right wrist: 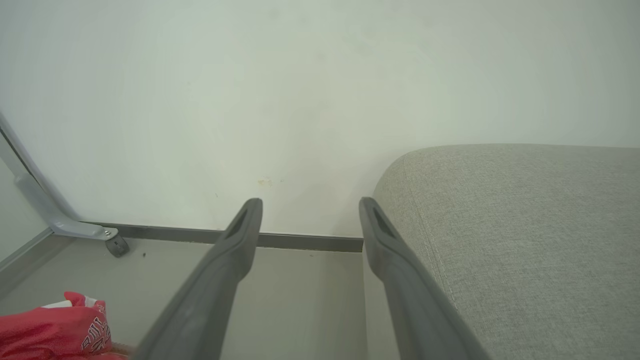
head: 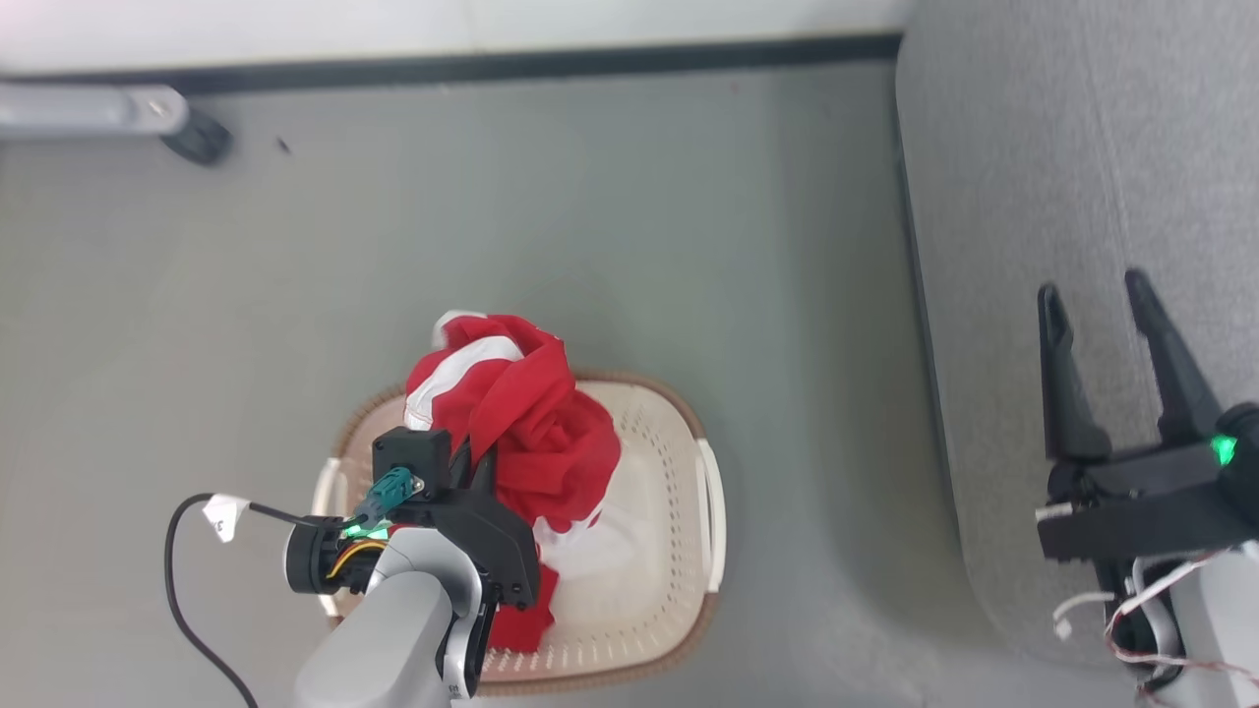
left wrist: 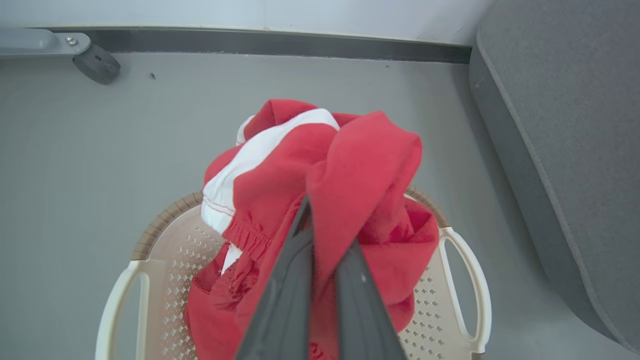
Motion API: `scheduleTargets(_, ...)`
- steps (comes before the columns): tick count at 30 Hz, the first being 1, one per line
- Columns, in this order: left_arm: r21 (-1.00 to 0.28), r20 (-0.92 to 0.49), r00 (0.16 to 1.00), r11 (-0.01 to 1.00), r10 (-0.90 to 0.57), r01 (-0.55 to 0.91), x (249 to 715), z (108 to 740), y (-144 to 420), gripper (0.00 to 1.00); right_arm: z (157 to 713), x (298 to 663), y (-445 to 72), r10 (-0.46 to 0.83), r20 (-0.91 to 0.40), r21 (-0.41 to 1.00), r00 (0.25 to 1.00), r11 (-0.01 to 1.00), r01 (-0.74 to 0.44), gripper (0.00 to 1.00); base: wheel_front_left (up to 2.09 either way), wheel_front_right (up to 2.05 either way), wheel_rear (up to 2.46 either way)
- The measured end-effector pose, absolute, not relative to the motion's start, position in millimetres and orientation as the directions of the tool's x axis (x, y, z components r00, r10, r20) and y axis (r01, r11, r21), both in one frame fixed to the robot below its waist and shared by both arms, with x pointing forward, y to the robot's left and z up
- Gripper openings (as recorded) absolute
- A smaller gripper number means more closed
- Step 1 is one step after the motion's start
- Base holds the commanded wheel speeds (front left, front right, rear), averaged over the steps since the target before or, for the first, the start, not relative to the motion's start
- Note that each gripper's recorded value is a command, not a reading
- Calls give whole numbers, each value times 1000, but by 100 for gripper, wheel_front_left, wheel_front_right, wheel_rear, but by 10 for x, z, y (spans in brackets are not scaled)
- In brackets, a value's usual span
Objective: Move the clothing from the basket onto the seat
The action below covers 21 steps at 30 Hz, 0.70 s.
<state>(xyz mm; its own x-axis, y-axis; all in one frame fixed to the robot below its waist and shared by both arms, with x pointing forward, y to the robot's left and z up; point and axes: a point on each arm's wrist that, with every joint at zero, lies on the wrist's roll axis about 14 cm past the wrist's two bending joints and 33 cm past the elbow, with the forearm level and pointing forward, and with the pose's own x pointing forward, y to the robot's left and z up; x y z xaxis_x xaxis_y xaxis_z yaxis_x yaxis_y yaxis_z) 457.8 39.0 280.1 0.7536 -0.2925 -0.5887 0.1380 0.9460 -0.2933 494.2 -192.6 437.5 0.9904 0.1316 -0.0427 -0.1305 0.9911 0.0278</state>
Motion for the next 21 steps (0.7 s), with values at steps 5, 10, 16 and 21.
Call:
scheduleTargets(5, -312, -507, 820, 943, -266, 114, 4666, 3196, 490, 0, 4471, 4814, -1862, 141, -38, 40, 989, 989, -139, 100, 0, 0, 0)
scheduleTargets(10, -309, -416, 877, 945, -239, 111, 4722, 3595, 631, 0, 4576, 4684, -1761, 157, -27, 55, 987, 986, -155, 100, 0, 0, 0)
scheduleTargets(16, -317, -306, 926, 940, -223, 122, 4697, 4052, 709, 0, 4729, 4520, -1578, 186, -1, 81, 982, 979, -186, 100, 0, 0, 0)
scheduleTargets(21, -307, -227, 948, 940, -224, 148, 4599, 4349, 725, 0, 4869, 4379, -1538, 193, 26, 82, 981, 978, -194, 100, 0, 0, 0)
